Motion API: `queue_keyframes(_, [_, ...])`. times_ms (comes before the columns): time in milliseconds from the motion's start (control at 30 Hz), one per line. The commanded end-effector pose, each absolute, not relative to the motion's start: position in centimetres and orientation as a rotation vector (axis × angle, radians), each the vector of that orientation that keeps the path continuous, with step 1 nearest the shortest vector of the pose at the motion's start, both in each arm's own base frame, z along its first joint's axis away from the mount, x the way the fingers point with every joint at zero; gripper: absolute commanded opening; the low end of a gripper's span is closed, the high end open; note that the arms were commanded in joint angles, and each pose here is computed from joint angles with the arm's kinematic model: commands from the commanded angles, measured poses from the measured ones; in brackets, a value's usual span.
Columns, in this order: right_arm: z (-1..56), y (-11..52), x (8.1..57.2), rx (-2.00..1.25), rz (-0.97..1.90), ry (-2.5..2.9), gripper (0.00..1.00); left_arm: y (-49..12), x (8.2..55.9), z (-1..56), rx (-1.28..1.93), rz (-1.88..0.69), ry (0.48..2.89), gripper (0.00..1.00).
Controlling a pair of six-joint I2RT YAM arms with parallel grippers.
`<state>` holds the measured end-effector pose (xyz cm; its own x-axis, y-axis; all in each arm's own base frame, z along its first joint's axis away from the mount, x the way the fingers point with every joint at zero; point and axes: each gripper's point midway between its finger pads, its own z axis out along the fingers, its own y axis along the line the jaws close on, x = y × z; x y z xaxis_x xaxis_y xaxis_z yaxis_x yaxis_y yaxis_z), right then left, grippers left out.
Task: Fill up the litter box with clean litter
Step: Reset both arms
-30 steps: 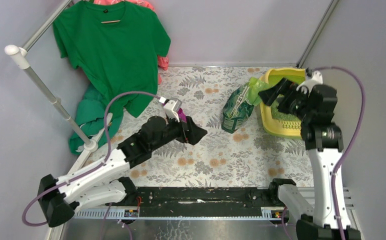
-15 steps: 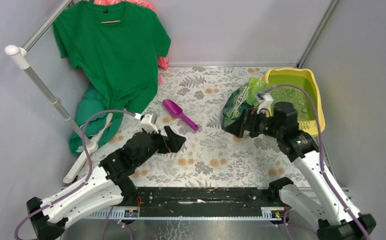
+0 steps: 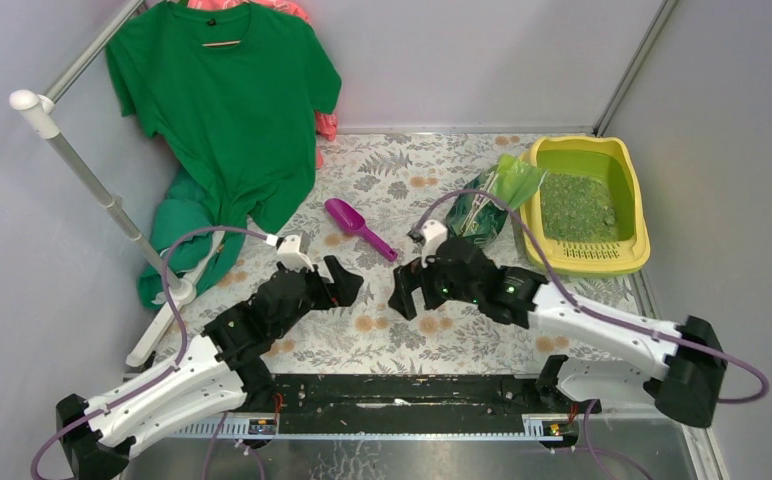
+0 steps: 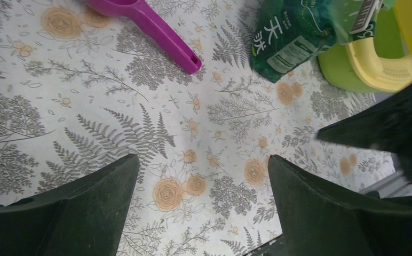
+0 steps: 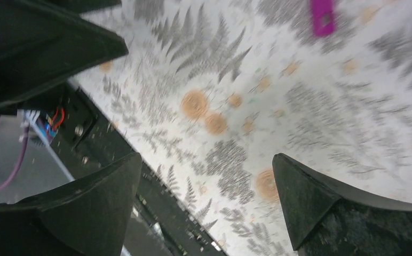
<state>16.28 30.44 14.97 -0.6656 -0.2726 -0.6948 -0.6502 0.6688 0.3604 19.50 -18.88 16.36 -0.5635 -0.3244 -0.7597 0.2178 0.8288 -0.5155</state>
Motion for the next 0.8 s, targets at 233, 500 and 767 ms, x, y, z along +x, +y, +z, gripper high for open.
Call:
queue_keyframes(233, [26.5, 9.4, 25.2, 0.103, 0.34, 1.751, 1.0, -13.4, 24.5, 19.1, -0.208, -0.399, 1.819, 0.98])
queue_keyframes(500, [23.2, 0.6, 24.7, 0.437, 0.018, 1.534, 1.0, -7.1, 29.6, 18.0, -0.351, -0.234, 1.732, 0.98])
queue_keyframes(767, [19.9, -2.4, 24.7, 0.398, -0.218, 1.364, 1.0, -2.0, 30.6, 17.6, -0.397, -0.05, 1.623, 0.98])
